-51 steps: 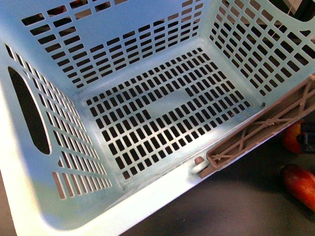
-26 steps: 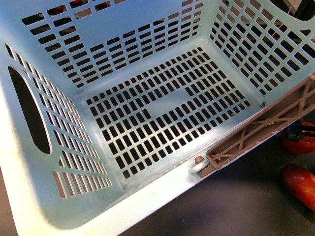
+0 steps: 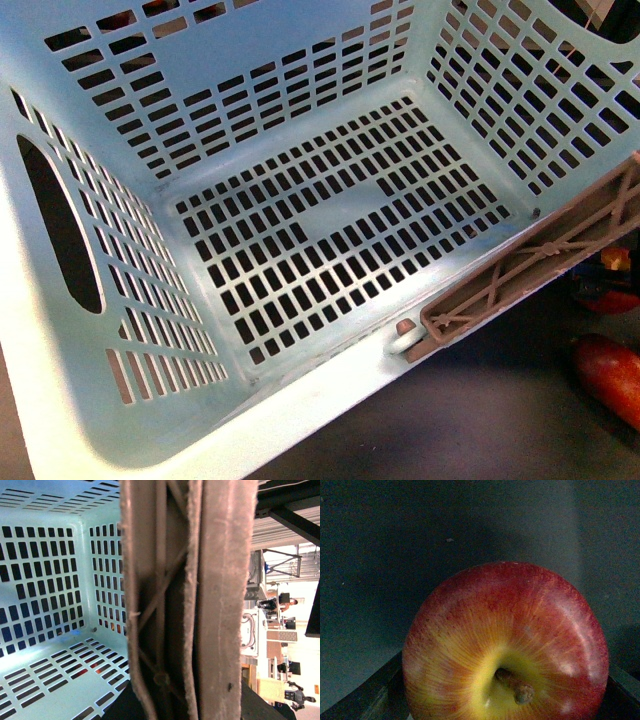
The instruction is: Pick apple with right arm and hold basket with left
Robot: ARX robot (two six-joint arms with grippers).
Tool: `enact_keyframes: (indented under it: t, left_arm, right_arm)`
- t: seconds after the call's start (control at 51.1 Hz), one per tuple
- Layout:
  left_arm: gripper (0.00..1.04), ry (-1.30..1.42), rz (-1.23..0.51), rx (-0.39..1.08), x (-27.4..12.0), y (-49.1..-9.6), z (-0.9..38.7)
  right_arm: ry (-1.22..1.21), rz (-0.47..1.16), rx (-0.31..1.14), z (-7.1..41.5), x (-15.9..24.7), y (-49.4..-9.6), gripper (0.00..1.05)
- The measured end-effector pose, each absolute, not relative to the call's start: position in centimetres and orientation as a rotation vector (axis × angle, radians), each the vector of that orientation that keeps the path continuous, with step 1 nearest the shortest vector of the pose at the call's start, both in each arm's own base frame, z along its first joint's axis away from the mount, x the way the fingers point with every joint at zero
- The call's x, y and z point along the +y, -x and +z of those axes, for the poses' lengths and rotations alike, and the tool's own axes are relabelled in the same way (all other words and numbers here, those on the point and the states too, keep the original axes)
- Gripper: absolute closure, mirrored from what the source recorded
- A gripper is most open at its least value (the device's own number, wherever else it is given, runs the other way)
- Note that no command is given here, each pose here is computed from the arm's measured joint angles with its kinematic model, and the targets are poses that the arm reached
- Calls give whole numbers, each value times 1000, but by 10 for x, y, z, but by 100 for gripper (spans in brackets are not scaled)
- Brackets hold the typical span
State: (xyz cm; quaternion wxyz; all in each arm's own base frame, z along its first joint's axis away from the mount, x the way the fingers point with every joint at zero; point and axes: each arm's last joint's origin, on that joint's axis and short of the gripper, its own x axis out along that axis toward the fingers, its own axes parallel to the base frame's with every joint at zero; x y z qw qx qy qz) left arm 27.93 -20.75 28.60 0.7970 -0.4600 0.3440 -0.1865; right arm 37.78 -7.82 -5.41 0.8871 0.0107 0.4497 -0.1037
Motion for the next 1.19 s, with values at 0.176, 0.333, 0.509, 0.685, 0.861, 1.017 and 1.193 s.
enact_keyframes:
  t: [0.176,0.333,0.509,0.685,0.861,1.017,1.193]
  left_arm:
    - [88,987,-400,738,-208,-279,286]
    - [88,988,-400,738,-208,-279,286]
    - [88,987,-400,738,-208,-279,286]
    - [88,987,-400,738,-208,-279,286]
    - [88,987,-399,737,-207,-279,286]
    - [88,987,-400,738,-208,-279,286]
    - [88,987,-400,737,-208,-279,286]
  right_arm:
    - [-39,-199,892,-32,-80,-360,25]
    - [-15,-183,758,28,-89,-340,25]
    - [-16,-179,622,98,-95,-309,25]
    - [-65,-148,443,172,-91,-285,25]
    - [-115,-115,236,245,-63,-269,25]
    - [-134,9,181,268,-16,-269,25]
    - [-129,136,191,269,36,-270,25]
